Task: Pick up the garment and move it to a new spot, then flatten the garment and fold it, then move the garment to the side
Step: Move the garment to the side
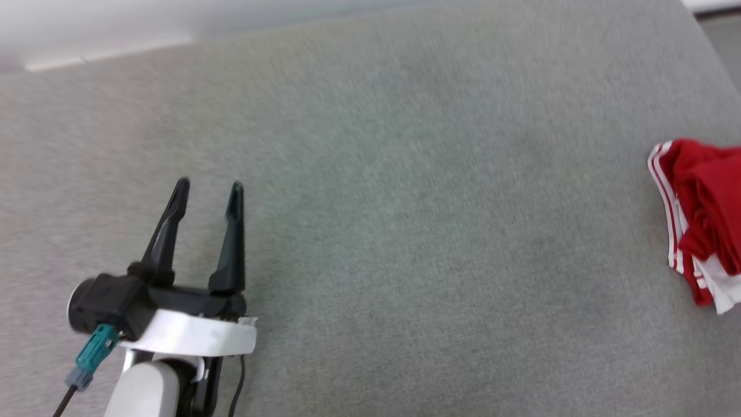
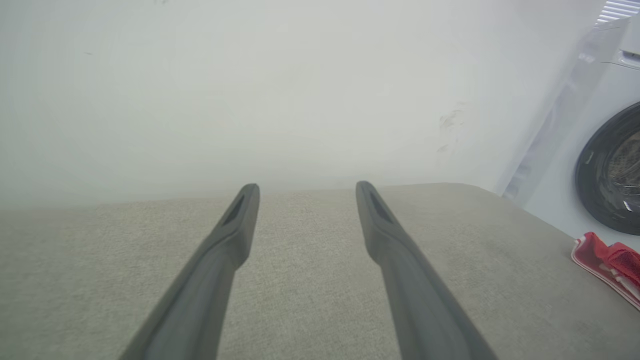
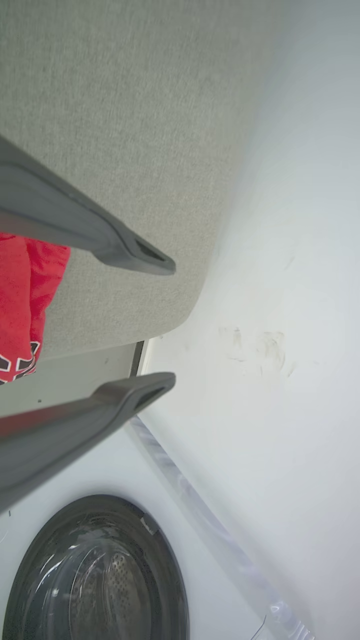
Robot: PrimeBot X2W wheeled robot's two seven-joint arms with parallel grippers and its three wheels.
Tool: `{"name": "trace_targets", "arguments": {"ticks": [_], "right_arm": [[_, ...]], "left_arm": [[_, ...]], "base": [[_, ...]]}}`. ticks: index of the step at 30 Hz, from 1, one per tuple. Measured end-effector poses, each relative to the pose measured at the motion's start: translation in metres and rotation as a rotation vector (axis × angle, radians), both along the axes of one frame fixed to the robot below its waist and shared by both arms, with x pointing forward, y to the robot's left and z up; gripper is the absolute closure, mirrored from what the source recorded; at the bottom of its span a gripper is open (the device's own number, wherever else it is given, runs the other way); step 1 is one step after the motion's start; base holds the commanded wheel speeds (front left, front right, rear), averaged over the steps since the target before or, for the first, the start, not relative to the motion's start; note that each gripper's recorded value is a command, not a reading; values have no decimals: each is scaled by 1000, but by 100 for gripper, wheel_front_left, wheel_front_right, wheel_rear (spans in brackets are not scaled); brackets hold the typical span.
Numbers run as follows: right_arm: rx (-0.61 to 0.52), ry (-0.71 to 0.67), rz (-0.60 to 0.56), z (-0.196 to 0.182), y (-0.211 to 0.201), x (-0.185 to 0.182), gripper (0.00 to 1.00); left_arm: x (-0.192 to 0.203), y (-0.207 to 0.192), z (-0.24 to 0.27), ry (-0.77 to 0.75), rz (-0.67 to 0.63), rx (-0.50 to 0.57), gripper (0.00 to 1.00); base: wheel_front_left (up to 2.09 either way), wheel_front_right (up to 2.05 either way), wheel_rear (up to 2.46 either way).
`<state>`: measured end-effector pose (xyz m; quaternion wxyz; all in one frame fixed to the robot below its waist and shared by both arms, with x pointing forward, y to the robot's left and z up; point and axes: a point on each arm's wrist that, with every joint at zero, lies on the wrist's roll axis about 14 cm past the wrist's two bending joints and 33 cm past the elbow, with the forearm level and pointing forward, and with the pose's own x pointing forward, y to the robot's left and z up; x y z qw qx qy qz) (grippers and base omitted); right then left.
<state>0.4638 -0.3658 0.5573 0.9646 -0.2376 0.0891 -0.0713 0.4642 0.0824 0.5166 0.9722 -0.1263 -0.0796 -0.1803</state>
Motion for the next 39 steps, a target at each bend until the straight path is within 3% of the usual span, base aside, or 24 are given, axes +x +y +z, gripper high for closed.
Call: {"name": "trace_targets", "arguments": {"ticks": [3, 9, 19, 26, 39], "right_arm": [[111, -141, 72, 23, 37, -6, 0], [285, -298, 202, 41, 102, -27, 0], [530, -346, 284, 13, 172, -65, 0], [609, -317, 269, -12, 190, -85, 0], [609, -299, 279, -23, 201, -90, 0]], "left_arm": [[-15, 22, 9, -4, 66, 13, 0], [-43, 53, 22, -12, 160, 10, 0], [-76, 78, 25, -5, 240, 0, 0], [-92, 86, 11, 40, 265, 12, 0], [-97, 86, 4, 56, 270, 40, 0]], "base": [[0, 0, 0], [0, 0, 0], [0, 0, 0], [0, 0, 0], [0, 0, 0]]}}
